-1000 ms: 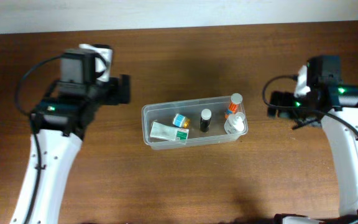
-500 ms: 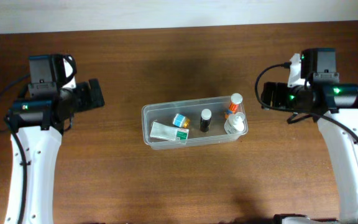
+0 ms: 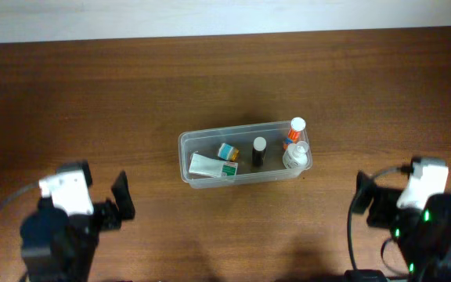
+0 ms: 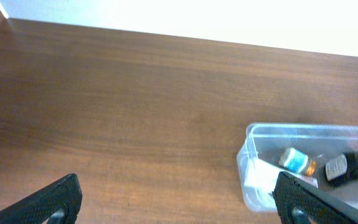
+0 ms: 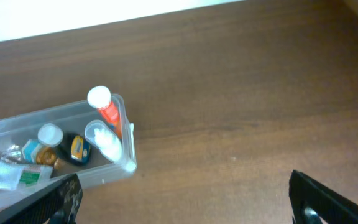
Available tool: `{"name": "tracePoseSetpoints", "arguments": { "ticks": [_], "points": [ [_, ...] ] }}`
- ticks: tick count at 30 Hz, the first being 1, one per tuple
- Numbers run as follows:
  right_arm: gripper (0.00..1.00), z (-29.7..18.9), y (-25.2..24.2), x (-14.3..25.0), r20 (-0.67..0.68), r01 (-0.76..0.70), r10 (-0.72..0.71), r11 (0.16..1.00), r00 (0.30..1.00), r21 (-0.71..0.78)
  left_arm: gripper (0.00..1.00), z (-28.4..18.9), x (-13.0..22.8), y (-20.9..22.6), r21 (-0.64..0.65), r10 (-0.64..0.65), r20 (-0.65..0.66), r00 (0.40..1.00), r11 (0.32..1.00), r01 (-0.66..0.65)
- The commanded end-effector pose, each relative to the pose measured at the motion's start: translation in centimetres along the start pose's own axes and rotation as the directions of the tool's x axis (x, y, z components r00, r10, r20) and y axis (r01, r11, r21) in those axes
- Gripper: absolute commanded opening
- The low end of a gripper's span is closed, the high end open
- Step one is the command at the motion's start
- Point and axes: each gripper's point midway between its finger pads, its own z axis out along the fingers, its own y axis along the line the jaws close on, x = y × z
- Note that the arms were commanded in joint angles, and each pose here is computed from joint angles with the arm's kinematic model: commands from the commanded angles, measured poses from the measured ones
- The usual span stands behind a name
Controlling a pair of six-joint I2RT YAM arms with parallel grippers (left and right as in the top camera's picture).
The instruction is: Pack container
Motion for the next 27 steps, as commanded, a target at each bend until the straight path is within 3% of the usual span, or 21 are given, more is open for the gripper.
{"name": "tracePoseSetpoints", "arguments": {
  "ticks": [1,9,20,27],
  "points": [
    [0.98,-1.0,-0.6,1.8,0.028,-0.007,0.006,1.0,1.0,0.016,1.0,-1.1,2.2,0.0,0.013,0.018,0.002,1.0,1.0,-0.019],
    [0.98,-2.8,-1.1,5.0,-0.026,-0.004,0.004,1.0,1.0,0.023,0.99,-3.2,8.0,0.5,-0.003,0.012,-0.179,0.984,1.0,-0.013],
    [0.98,-2.9,-1.2,5.4,-0.033,-0.003,0.004,1.0,0.999,0.027,0.99,-3.1,7.9,0.5,-0.001,0.013,-0.177,0.984,1.0,-0.013],
    [0.98,0.3,-0.9,5.1,0.107,0.017,-0.017,1.0,0.994,0.001,0.99,-3.1,7.9,0.5,-0.001,0.013,-0.177,0.984,1.0,-0.013]
  ]
}}
